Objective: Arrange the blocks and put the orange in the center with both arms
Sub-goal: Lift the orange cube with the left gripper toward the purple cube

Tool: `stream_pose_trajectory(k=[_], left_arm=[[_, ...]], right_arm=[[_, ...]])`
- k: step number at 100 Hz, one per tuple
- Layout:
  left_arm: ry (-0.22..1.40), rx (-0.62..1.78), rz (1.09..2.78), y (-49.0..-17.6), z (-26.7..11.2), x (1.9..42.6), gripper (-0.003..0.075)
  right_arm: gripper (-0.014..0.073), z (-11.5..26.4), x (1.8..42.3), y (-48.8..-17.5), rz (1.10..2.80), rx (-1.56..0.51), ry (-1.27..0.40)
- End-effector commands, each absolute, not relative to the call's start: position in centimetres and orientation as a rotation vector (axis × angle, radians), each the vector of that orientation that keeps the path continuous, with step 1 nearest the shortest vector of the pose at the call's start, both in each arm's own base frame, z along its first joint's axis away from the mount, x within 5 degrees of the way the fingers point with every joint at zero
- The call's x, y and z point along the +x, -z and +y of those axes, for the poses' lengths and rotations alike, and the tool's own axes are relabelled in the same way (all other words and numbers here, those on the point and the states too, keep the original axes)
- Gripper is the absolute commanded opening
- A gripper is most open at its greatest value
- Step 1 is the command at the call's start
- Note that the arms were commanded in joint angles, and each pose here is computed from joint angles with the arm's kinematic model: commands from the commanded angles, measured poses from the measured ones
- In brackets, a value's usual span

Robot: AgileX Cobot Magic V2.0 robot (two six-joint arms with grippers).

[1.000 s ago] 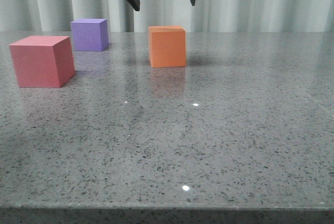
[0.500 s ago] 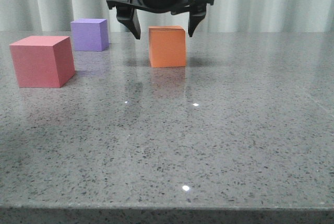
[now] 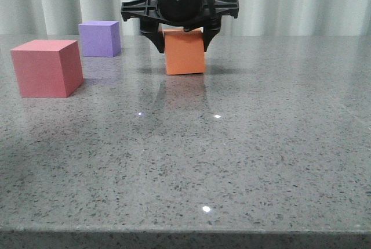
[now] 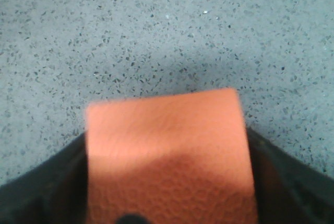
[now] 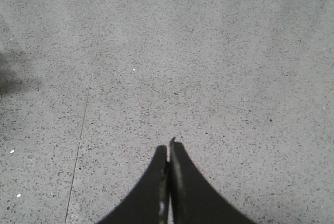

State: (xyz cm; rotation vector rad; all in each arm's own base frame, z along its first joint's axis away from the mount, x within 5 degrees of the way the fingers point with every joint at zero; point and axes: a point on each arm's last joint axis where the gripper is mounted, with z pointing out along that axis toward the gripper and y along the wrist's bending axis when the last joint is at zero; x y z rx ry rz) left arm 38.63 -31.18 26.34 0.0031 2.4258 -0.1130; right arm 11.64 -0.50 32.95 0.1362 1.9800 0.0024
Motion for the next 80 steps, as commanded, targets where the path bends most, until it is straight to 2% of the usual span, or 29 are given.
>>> stream_pose_trajectory(k=[1, 22, 53, 65, 80], left_arm=[[0.204, -0.005, 2.308, -31.0, -30.9, 38.0, 0.0342], [0.216, 0.106, 2.276, -33.3, -30.7, 37.4, 0.0217], [0.161, 0.167, 2.197, -39.9, -25.7, 36.3, 0.0210], [0.131, 0.197, 2.205, -40.7, -23.3, 36.8, 0.0210], [0.106, 0.122, 2.269, -40.2, -19.7, 38.2, 0.0210]], right_arm=[[-0.0069, -0.6, 11.8, -34.5, 1.879, 0.113, 0.011], [-0.0069, -0.6, 11.8, -34.5, 1.879, 0.113, 0.011], [-0.0069, -0.6, 11.8, -34.5, 1.879, 0.113, 0.011], [-0.0069, -0.6, 11.8, -34.5, 1.879, 0.113, 0.011], [-0.0069, -0.6, 11.8, -34.5, 1.879, 0.113, 0.011]])
